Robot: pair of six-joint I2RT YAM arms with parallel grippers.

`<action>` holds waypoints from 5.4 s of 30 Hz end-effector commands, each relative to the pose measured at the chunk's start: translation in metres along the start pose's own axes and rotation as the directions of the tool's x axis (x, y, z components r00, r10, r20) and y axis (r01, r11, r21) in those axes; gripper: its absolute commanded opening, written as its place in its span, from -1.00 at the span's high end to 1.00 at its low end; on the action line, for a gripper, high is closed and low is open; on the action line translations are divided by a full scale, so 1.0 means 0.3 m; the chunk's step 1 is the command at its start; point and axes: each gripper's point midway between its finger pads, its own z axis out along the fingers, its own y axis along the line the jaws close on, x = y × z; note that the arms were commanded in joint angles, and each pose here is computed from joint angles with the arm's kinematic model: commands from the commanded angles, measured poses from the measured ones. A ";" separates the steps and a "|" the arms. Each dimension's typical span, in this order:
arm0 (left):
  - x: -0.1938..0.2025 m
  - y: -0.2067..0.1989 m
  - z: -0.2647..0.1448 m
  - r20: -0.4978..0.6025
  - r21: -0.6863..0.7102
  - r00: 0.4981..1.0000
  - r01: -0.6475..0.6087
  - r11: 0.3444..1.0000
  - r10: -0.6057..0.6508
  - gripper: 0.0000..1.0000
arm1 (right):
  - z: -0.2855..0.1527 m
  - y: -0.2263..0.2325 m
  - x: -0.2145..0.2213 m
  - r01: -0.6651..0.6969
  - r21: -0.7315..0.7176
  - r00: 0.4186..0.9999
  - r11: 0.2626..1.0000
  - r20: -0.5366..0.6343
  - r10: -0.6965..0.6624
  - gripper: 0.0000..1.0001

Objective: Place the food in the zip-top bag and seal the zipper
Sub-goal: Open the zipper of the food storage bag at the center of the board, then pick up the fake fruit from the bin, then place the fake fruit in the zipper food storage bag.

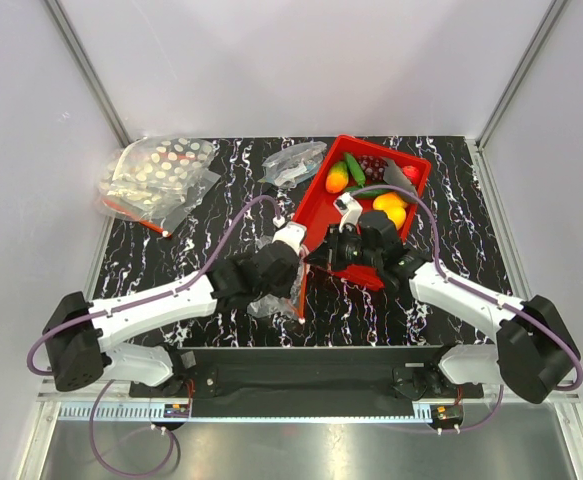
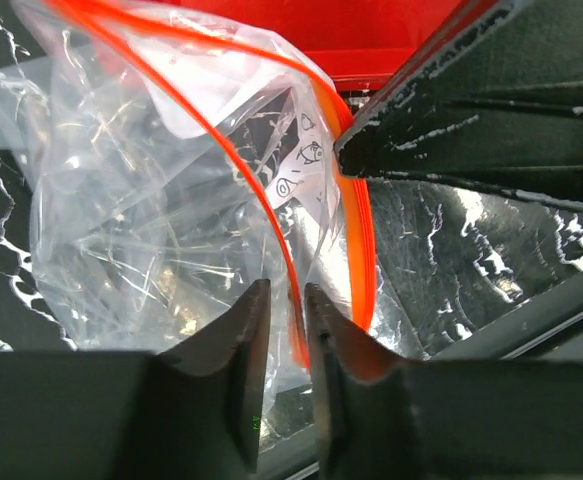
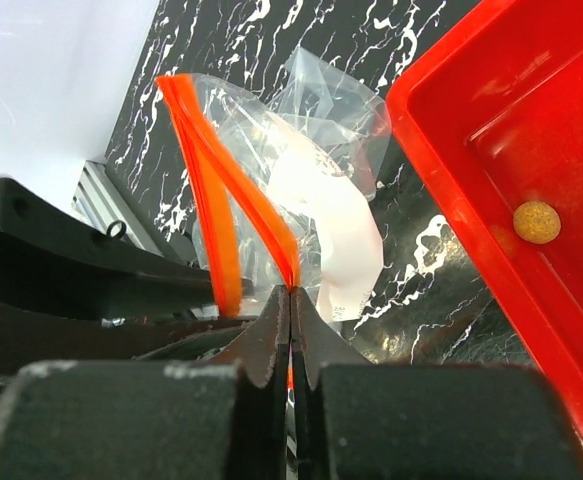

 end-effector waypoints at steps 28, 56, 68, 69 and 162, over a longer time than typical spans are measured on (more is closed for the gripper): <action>-0.233 0.238 -0.150 0.058 -0.032 0.981 0.189 0.981 -0.187 1.00 | 0.000 -0.149 -0.290 0.086 0.404 0.991 0.911 0.056 -0.118 -0.63; -0.297 0.331 -0.204 0.168 -0.086 0.985 0.059 0.994 -0.044 1.00 | 0.214 -0.839 -0.710 -0.431 0.613 0.882 0.663 0.442 0.165 -0.75; -0.283 0.375 -0.217 0.191 -0.146 0.981 0.047 0.988 -0.019 1.00 | 0.356 -1.003 -0.645 -0.456 0.620 0.881 0.638 0.418 0.223 -0.59; -0.283 0.376 -0.218 0.191 -0.147 0.981 0.048 0.988 -0.019 1.00 | 0.361 -1.020 -0.632 -0.457 0.624 0.881 0.634 0.414 0.228 -0.48; -0.225 -0.018 -0.221 -0.044 0.620 0.993 0.114 0.776 -0.110 1.00 | 0.068 0.185 -0.090 0.191 0.042 0.973 0.981 0.122 -0.195 -0.51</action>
